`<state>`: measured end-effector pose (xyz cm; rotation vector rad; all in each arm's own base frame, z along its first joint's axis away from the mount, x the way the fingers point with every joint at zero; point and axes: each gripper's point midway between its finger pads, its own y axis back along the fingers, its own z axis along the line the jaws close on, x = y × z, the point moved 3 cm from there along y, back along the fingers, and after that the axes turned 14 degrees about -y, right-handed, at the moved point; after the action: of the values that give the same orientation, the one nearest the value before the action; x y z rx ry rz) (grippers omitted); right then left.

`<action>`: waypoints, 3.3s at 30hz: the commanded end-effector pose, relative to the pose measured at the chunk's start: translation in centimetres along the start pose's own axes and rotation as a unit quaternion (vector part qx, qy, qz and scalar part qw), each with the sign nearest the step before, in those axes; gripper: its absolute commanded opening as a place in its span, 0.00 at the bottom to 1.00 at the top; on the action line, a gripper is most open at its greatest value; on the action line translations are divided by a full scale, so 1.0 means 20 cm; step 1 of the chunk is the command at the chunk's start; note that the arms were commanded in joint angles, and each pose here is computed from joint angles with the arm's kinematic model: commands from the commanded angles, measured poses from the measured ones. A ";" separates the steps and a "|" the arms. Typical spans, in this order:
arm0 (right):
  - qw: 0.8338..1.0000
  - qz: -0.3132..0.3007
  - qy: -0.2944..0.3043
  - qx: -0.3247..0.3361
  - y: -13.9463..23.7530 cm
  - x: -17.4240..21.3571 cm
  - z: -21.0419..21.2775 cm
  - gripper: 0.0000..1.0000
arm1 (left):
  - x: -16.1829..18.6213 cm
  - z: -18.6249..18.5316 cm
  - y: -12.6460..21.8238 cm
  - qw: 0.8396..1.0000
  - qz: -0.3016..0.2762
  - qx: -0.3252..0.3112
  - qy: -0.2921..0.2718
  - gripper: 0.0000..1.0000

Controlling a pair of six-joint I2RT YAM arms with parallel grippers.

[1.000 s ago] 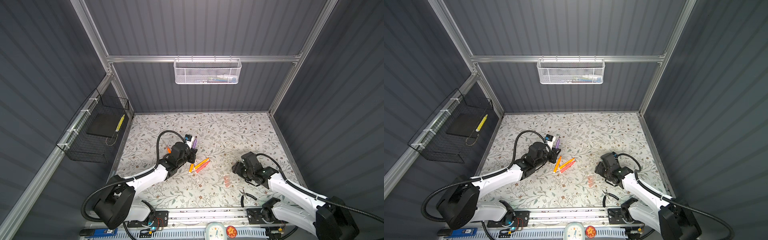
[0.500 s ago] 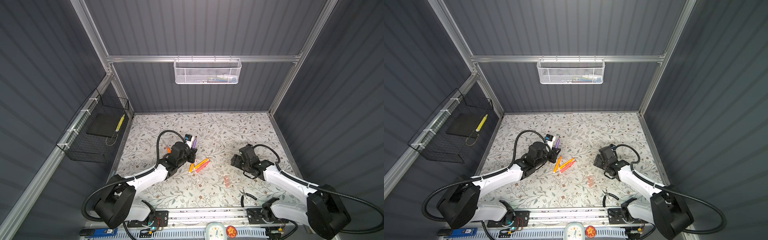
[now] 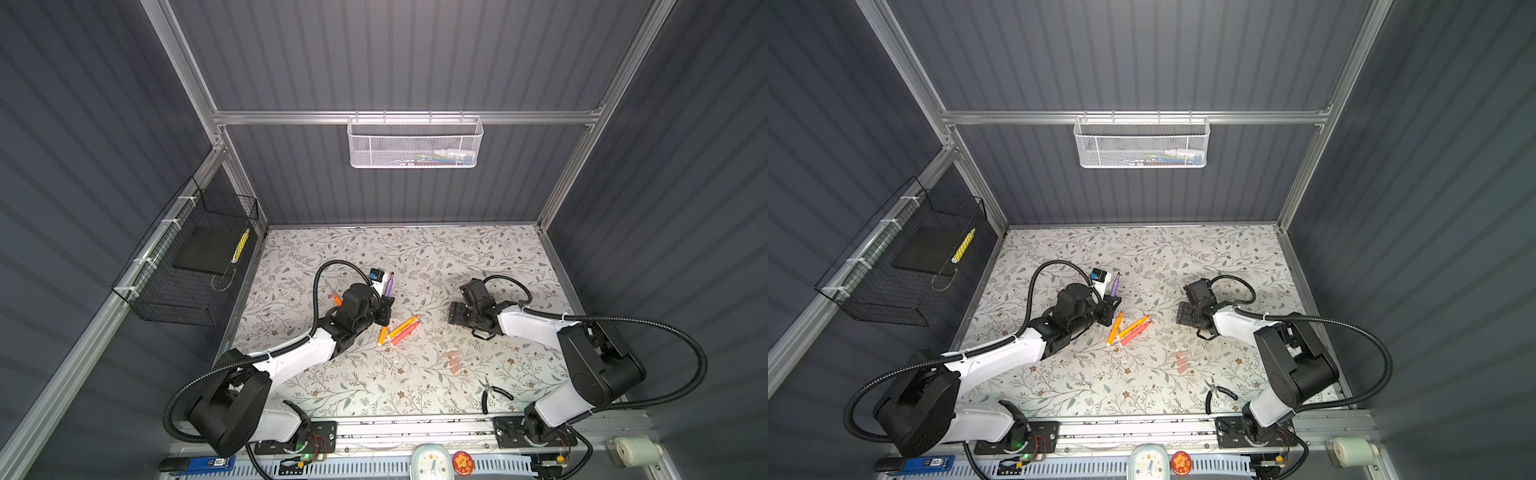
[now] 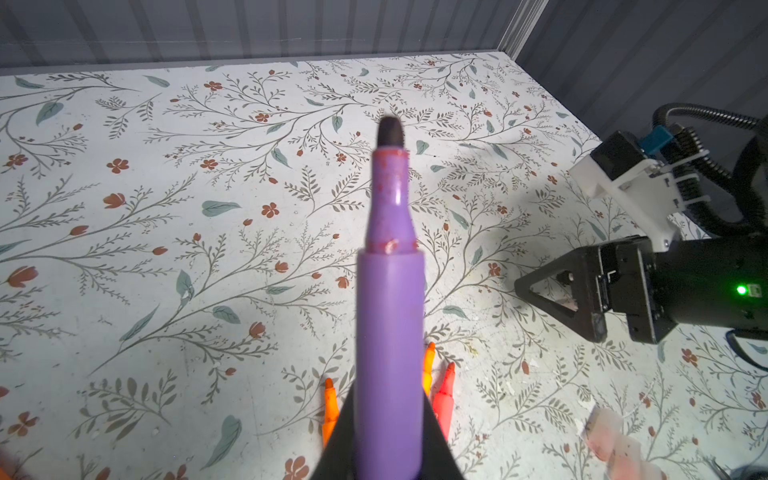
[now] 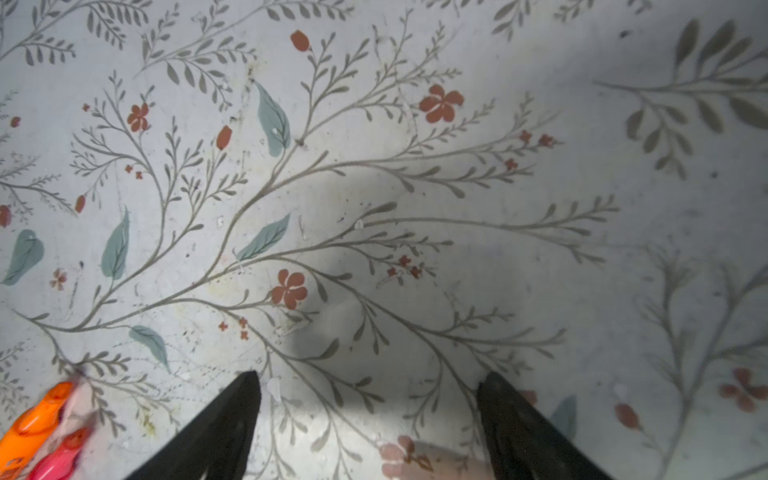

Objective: Insert the pens into the pen caps
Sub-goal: 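Move the right gripper over the translucent pink caps and lower around one, then close the right gripper on a translucent pink cap and lift it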

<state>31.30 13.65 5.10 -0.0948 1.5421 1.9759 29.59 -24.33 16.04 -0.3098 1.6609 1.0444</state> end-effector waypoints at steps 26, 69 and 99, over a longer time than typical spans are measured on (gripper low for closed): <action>0.999 0.034 0.023 0.029 0.15 0.22 -0.03 0.67 | -0.03 0.00 0.03 1.000 -0.007 -0.003 -0.007 0.00; 0.989 0.042 0.027 0.142 0.12 0.36 -0.21 0.34 | -0.05 -0.01 0.05 1.000 -0.011 0.005 -0.005 0.00; 0.987 0.049 0.030 0.148 0.12 0.41 -0.25 0.32 | -0.06 -0.02 0.06 1.000 -0.013 0.013 -0.003 0.00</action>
<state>23.80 13.78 4.13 -0.0292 1.7664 1.8473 29.20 -24.18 16.51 -0.3045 1.6658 1.0362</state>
